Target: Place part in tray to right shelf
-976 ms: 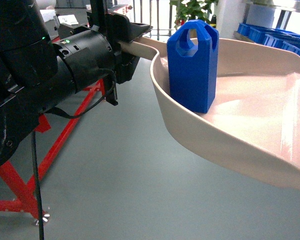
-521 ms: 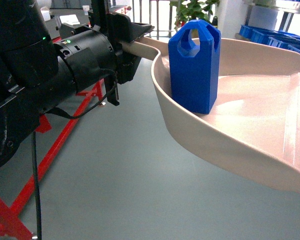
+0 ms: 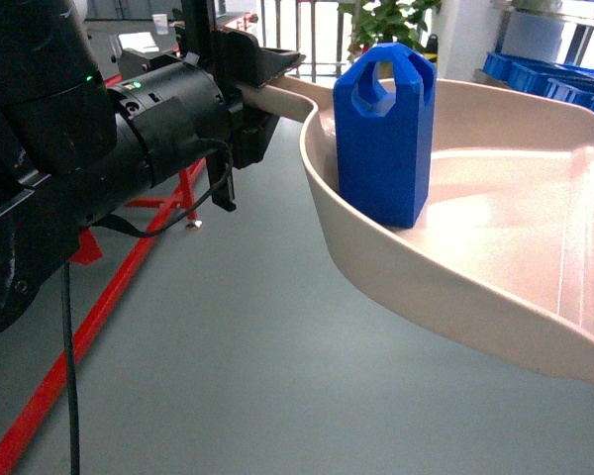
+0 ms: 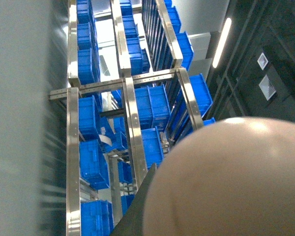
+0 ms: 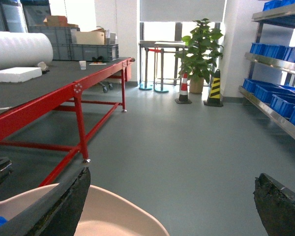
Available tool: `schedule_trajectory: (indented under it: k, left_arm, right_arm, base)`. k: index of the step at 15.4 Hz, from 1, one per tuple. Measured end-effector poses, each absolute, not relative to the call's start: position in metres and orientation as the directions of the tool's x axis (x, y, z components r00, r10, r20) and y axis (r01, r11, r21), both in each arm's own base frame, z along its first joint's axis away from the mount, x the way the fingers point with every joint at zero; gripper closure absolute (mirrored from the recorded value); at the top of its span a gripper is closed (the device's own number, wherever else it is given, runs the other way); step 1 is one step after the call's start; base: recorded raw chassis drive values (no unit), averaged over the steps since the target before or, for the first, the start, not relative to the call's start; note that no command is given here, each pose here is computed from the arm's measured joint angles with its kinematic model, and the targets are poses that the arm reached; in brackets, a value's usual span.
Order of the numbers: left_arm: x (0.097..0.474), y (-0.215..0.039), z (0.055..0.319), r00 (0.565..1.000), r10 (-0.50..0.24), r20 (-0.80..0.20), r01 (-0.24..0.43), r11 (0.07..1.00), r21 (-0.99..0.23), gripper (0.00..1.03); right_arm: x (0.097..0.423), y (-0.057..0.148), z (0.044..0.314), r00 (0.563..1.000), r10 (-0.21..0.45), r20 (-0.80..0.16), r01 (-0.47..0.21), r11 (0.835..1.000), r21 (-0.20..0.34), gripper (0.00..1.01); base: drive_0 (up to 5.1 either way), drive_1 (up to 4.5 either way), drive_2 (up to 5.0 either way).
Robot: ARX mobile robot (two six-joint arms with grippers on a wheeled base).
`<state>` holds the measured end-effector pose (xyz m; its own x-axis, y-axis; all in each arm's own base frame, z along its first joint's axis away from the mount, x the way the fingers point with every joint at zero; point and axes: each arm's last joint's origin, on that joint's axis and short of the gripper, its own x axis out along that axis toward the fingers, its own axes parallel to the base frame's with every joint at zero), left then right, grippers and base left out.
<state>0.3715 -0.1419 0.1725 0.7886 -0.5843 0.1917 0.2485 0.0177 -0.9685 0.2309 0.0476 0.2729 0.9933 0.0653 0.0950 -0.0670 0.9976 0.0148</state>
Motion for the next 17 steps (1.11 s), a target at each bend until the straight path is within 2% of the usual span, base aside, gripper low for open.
schedule_trajectory:
  k: [17]
  left_arm:
    - [0.3715, -0.1420, 0.1723, 0.788, -0.585, 0.189, 0.246, 0.018, -0.969, 0.91]
  right_arm:
    - [0.2315, 0.0479, 0.2724, 0.993, 0.066, 0.094, -0.068, 0.998, 0.015, 0.03]
  base:
    - [0.0, 4.33, -4.3]
